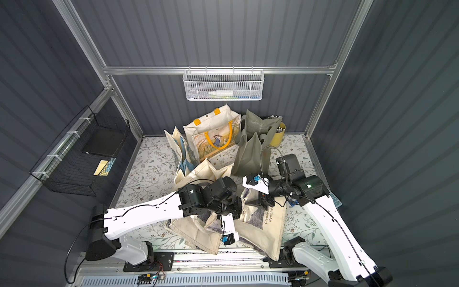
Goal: Put away the canvas bag
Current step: Press the canvas bag.
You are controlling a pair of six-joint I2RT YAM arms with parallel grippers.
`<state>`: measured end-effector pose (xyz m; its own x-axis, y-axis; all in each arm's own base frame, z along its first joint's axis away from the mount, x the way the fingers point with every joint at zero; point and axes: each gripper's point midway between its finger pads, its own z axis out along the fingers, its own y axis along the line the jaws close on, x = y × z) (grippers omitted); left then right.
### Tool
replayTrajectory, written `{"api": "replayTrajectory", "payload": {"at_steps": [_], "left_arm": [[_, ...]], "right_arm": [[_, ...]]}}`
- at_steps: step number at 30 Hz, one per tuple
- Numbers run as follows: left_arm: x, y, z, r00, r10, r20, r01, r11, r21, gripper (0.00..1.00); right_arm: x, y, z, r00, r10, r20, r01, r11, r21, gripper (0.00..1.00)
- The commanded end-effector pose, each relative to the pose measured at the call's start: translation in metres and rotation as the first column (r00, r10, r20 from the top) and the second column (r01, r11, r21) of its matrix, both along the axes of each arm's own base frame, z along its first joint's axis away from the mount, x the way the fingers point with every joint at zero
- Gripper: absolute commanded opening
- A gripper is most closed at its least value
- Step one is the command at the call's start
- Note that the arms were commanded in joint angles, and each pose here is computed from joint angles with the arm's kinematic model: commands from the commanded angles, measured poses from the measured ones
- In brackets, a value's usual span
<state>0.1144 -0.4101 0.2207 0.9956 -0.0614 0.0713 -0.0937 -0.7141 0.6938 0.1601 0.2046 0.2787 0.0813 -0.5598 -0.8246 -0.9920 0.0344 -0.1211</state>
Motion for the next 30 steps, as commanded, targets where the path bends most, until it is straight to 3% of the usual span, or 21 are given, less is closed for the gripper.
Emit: {"api": "replayTrajectory", "payload": {"at_steps": [1, 2, 5, 7, 9, 12, 13, 21, 30], "left_arm": [[-0.010, -0.031, 0.041, 0.996, -0.078, 0.043, 0.084, 0.984, -0.160, 0.00], [-0.010, -0.031, 0.041, 0.996, -0.080, 0.043, 0.086, 0.983, -0.160, 0.00], [-0.012, -0.032, 0.039, 0.996, -0.085, 0.039, 0.091, 0.983, -0.158, 0.00], [-0.012, -0.033, 0.040, 0.995, -0.086, 0.042, 0.092, 0.983, -0.161, 0.00], [-0.012, -0.034, 0.039, 0.996, -0.085, 0.041, 0.091, 0.983, -0.162, 0.00], [-0.010, -0.035, 0.041, 0.997, -0.073, 0.035, 0.078, 0.983, -0.164, 0.00], [-0.010, -0.035, 0.040, 0.997, -0.068, 0.031, 0.072, 0.984, -0.162, 0.00], [-0.014, -0.034, 0.042, 0.998, -0.071, -0.004, 0.069, 0.984, -0.164, 0.00], [-0.005, -0.035, 0.045, 0.994, 0.054, -0.094, -0.070, 0.982, -0.176, 0.00]], "right_arm": [[-0.024, 0.012, 0.001, 0.990, 0.092, -0.111, -0.082, 0.992, 0.094, 0.75], [-0.026, 0.013, 0.000, 0.987, 0.101, -0.123, -0.088, 0.991, 0.103, 0.75], [-0.033, 0.013, -0.003, 0.983, 0.129, -0.127, -0.116, 0.987, 0.108, 0.56], [-0.034, 0.012, -0.004, 0.985, 0.130, -0.114, -0.118, 0.987, 0.104, 0.49], [-0.034, 0.011, -0.007, 0.986, 0.128, -0.104, -0.118, 0.988, 0.096, 0.34], [-0.032, 0.009, -0.010, 0.990, 0.114, -0.083, -0.107, 0.991, 0.083, 0.03], [-0.030, 0.008, -0.010, 0.992, 0.100, -0.071, -0.094, 0.992, 0.078, 0.00], [-0.007, -0.002, 0.001, 0.993, -0.041, 0.115, 0.035, 0.998, 0.057, 0.00], [0.026, -0.017, 0.016, 0.940, -0.232, 0.249, 0.212, 0.972, 0.103, 0.00]]}}
